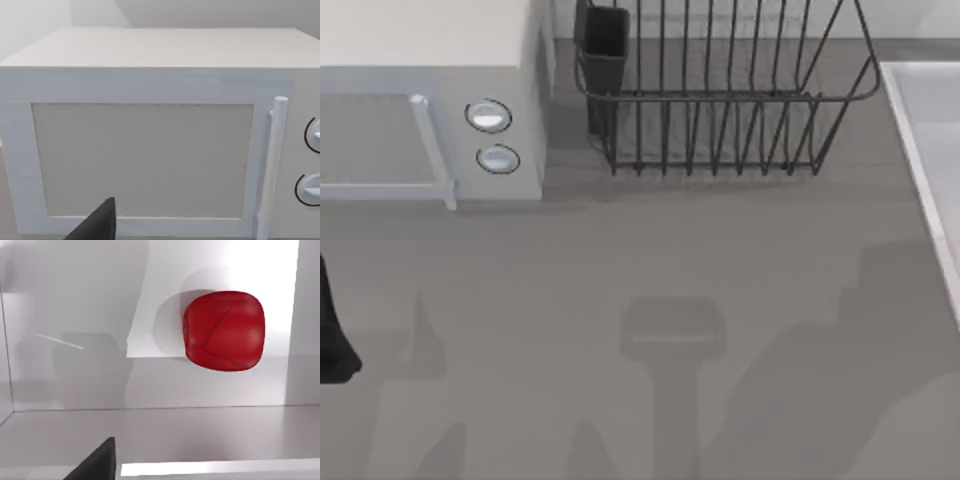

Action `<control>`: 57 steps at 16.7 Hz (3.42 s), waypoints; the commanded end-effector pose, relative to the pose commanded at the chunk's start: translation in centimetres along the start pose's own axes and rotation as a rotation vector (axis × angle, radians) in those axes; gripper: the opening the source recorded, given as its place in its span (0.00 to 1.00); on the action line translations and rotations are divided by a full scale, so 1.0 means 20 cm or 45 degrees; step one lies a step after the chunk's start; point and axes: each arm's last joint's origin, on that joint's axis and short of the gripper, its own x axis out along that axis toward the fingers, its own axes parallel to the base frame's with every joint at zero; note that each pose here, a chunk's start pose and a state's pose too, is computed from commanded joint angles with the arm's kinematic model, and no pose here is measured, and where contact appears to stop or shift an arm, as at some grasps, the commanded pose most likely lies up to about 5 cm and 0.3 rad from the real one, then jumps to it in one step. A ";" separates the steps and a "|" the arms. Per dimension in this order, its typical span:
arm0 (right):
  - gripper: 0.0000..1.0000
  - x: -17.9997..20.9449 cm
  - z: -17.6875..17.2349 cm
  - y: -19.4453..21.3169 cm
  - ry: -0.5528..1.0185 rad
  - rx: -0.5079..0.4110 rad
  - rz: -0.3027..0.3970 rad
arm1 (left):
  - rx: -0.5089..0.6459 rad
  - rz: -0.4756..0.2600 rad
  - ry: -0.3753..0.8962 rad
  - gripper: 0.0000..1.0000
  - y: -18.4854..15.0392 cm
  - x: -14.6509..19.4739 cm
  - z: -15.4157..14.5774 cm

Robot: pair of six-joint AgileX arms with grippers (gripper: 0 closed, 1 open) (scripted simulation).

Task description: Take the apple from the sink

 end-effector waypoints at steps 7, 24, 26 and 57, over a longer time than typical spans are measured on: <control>1.00 0.20 0.09 -0.12 0.198 0.001 0.072 | 0.000 0.000 0.000 1.00 0.00 0.00 0.00; 1.00 0.95 -0.02 -0.07 0.197 0.001 0.072 | 0.000 0.000 0.000 1.00 0.00 0.00 0.00; 1.00 0.96 -0.02 -0.07 0.198 0.001 0.072 | 0.000 0.000 0.000 1.00 0.00 0.00 0.00; 0.00 0.56 0.18 -0.15 0.133 0.014 0.069 | 0.000 0.000 0.000 1.00 0.00 0.00 0.00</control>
